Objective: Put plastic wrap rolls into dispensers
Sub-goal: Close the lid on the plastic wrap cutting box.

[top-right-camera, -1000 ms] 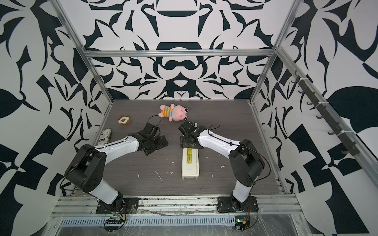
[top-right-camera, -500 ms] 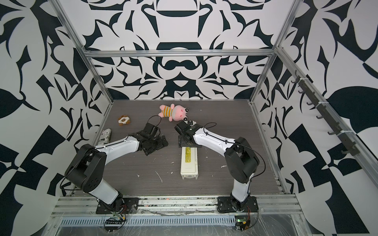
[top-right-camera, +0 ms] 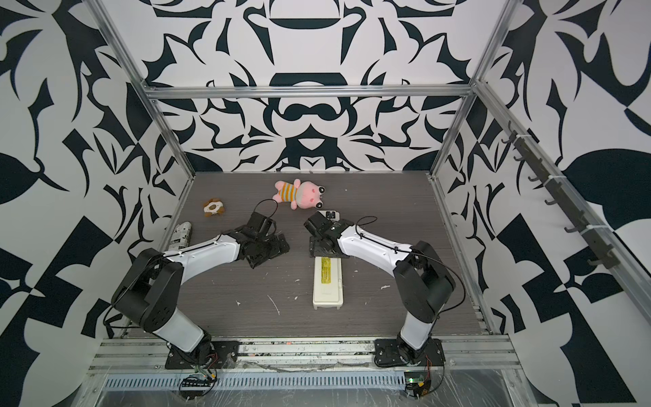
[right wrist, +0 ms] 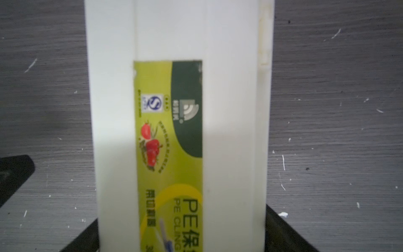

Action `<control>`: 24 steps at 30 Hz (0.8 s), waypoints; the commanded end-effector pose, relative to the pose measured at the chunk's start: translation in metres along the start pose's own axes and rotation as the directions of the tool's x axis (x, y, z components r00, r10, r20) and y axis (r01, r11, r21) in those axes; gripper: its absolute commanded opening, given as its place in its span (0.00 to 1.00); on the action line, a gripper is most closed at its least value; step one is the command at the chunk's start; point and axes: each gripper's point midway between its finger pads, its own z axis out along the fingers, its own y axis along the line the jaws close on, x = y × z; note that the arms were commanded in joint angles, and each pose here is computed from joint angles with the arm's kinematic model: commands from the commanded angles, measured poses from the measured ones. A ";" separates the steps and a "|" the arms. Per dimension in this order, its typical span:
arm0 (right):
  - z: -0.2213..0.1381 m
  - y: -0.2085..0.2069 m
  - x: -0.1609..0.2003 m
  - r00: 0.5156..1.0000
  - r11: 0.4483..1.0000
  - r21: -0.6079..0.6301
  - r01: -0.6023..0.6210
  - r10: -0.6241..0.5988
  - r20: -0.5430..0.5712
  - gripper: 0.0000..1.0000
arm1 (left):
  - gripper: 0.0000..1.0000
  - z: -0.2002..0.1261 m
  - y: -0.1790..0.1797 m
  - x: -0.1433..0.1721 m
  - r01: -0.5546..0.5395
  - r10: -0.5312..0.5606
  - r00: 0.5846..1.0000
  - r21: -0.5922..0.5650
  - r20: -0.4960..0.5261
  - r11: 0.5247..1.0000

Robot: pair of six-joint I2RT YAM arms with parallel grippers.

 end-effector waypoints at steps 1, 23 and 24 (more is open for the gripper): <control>-0.011 -0.004 -0.001 1.000 1.000 0.013 -0.018 0.017 0.019 0.89 | 0.96 0.001 0.001 -0.001 0.001 -0.001 1.000 -0.015 -0.015 1.000; 0.018 -0.010 -0.002 0.999 0.995 0.092 -0.028 0.025 0.035 0.91 | 0.96 -0.003 -0.004 -0.002 -0.007 0.007 1.000 0.001 -0.014 1.000; 0.020 -0.011 0.000 0.999 0.996 0.089 -0.031 0.028 0.037 0.91 | 0.96 -0.005 -0.006 -0.002 -0.011 0.011 1.000 0.016 -0.015 1.000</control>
